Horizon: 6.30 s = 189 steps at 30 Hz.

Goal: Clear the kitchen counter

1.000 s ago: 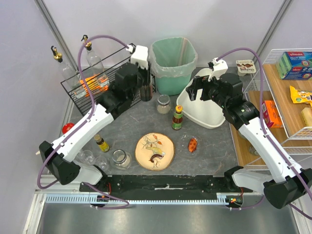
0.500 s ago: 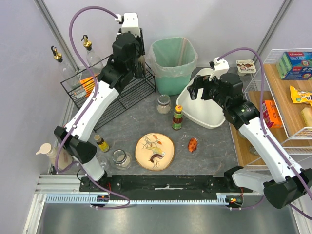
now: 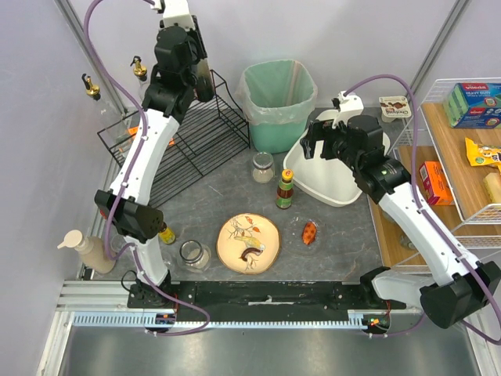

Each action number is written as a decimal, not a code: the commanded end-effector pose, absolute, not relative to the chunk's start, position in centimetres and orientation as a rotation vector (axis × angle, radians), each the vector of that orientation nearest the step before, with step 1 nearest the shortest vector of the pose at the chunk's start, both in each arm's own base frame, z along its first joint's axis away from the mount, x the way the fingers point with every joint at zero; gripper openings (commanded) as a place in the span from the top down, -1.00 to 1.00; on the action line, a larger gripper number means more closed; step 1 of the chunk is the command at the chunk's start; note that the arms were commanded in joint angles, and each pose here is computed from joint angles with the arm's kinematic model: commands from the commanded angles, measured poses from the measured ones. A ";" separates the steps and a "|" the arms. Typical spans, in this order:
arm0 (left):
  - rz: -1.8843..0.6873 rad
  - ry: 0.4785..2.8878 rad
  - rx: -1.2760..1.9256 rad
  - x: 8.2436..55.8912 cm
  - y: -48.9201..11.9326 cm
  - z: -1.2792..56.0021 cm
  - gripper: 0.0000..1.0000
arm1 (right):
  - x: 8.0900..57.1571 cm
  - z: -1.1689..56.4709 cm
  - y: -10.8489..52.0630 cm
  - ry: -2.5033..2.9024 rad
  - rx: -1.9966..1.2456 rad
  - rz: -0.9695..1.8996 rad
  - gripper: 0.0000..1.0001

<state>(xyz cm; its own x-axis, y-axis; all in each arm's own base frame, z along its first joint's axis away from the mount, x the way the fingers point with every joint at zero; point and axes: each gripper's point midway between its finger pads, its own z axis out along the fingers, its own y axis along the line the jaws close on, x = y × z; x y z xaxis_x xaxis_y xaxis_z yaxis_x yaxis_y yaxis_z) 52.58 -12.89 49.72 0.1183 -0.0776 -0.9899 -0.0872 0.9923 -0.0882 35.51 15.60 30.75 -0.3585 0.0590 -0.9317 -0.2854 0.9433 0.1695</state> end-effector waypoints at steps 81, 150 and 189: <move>-0.488 1.436 0.353 48.0 -18.3 49.5 -0.87 | 33.7 33.5 16.0 1.844 -0.287 0.406 -0.96; 0.334 2.266 -1.003 20.0 0.7 14.3 0.15 | 35.9 26.9 16.2 2.027 -0.076 0.409 -0.96; 0.115 1.946 -0.397 34.3 -1.7 39.3 0.97 | 36.6 28.2 15.1 1.993 -0.031 0.376 -0.96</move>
<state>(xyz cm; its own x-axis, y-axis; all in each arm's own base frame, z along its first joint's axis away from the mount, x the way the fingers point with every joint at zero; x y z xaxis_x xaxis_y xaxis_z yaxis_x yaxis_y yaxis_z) 32.56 -2.57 32.38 -0.5267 -0.2448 -0.8141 -0.3545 0.9336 -0.0514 35.88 15.44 26.02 -0.4967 0.1109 -0.8608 -0.1977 0.9513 0.2367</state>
